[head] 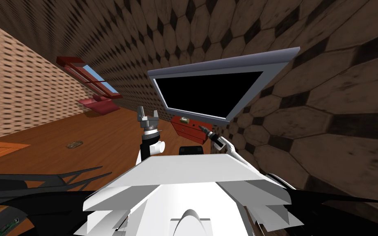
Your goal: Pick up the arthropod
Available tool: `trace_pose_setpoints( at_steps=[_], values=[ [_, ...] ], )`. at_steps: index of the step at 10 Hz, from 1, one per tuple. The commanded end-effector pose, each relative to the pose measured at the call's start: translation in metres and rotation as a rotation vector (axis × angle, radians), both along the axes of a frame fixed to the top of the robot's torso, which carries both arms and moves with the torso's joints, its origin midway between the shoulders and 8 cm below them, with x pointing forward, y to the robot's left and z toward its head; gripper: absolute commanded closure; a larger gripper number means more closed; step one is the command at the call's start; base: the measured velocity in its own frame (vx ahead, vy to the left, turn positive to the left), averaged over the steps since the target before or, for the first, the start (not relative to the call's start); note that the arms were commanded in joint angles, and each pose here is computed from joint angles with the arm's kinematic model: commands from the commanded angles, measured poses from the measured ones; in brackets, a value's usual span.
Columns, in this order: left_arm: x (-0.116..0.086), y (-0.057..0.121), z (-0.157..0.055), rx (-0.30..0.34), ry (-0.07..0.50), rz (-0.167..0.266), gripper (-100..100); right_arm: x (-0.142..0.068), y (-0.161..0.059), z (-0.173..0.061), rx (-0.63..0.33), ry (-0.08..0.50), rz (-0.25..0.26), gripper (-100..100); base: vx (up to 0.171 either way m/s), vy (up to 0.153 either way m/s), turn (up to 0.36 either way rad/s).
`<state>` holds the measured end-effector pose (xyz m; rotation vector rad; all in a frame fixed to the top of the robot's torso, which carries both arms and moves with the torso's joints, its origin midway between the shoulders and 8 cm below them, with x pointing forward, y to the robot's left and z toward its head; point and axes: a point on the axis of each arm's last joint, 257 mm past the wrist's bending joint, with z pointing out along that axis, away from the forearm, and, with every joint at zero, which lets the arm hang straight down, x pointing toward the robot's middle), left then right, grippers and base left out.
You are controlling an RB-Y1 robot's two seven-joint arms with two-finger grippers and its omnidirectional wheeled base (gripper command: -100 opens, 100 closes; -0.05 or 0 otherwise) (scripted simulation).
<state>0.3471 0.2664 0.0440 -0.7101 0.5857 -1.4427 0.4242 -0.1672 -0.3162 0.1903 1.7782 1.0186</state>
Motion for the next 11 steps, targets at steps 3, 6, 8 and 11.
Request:
trace_pose_setpoints(
  at_steps=[3,6,8,11],
  values=[
    [0.000,0.000,0.000,0.000,0.000,0.000,0,-0.003,-0.015,-0.033,-0.134,0.023,0.034,-100,0.018,0.026,0.099],
    [0.000,0.000,0.000,0.000,0.000,0.000,0,-0.005,-0.037,-0.062,-0.310,0.024,0.090,-100,0.016,0.047,0.123],
    [0.000,0.000,0.000,0.000,0.000,0.000,0,-0.006,-0.054,-0.078,-0.405,0.028,0.116,-100,0.011,0.058,0.118],
    [0.000,0.000,0.000,0.000,0.000,0.000,0,-0.010,-0.080,-0.099,-0.509,0.047,0.134,-100,0.010,0.062,0.113]
  ],
)
